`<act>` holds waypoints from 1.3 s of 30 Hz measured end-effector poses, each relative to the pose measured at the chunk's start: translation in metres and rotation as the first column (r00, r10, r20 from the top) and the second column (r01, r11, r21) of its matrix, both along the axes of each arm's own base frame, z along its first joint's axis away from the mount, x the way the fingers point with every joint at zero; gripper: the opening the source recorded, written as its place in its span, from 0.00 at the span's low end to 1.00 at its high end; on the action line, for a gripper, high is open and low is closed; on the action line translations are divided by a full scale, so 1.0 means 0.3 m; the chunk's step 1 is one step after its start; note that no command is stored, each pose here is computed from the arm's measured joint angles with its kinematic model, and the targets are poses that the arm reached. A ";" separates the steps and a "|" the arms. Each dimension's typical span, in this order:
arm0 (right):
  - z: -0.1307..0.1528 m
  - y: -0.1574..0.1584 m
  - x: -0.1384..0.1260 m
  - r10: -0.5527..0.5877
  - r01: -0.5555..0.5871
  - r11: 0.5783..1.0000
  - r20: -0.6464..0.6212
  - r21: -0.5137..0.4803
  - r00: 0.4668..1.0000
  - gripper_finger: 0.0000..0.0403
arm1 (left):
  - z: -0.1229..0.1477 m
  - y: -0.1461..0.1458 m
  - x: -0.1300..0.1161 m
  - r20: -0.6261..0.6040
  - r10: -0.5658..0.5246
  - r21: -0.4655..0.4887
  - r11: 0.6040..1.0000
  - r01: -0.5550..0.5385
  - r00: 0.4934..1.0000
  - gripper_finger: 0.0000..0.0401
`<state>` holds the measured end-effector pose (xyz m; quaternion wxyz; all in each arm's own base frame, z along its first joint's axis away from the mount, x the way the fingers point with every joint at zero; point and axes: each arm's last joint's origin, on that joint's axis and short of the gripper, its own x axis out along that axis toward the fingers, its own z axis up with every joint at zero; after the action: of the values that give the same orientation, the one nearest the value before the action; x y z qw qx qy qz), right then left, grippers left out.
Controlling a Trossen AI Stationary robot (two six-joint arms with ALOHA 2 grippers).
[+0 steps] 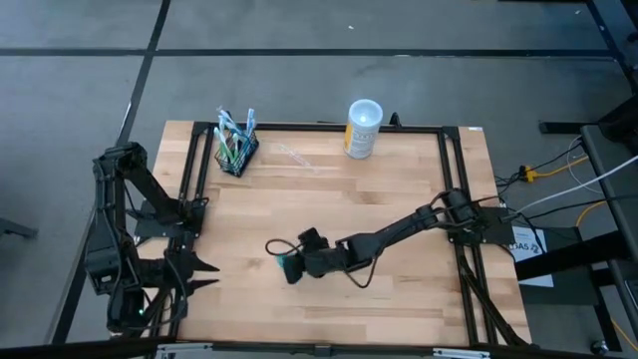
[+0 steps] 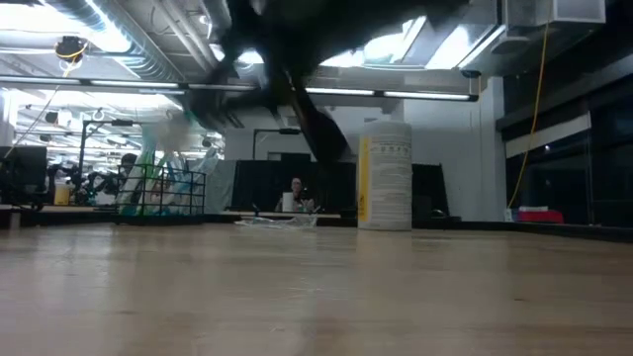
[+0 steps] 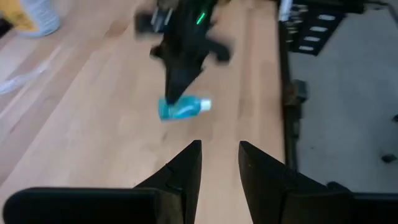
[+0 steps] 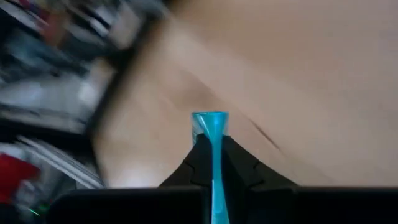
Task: Pick & Place toothbrushing station
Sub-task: Put the blue mouthwash bottle into the middle section of the black organizer
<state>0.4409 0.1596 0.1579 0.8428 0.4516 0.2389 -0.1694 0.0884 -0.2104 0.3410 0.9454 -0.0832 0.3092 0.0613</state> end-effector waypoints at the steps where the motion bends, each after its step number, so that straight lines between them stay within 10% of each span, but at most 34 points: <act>1: 0.043 0.001 0.011 -0.016 0.018 0.999 0.064 -0.027 0.998 0.03 | -0.002 0.007 -0.002 -0.009 0.019 0.001 1.000 -0.019 1.000 0.25; 9: 0.412 -0.009 0.013 -0.005 0.154 0.925 0.392 -0.348 0.920 0.03 | -0.040 0.060 -0.010 0.131 0.283 -0.125 0.955 -0.268 0.950 0.29; 16: 0.572 -0.011 0.020 0.115 0.162 0.817 0.432 -0.553 0.894 0.03 | -0.082 0.052 0.030 0.452 0.463 -0.425 0.863 -0.272 0.763 0.40; 22: 0.649 -0.014 0.017 0.181 0.217 0.768 0.530 -0.602 0.829 0.03 | -0.120 0.055 0.074 0.538 0.541 -0.504 0.821 -0.267 0.647 0.49; 35: 0.754 -0.051 -0.007 0.191 0.356 0.802 0.771 -0.479 0.608 0.03 | -0.126 0.110 0.158 0.570 0.561 -0.390 0.828 -0.403 0.601 0.46; 39: 0.764 -0.065 -0.008 0.183 0.373 0.806 0.793 -0.459 0.580 0.03 | -0.060 0.101 0.174 0.594 0.409 -0.086 0.888 -0.451 0.693 0.49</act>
<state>0.4385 0.1402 0.3871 0.9405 0.2096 -0.2611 -0.0571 0.1405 -0.1801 0.3232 0.9549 -0.1365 -0.0346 0.2616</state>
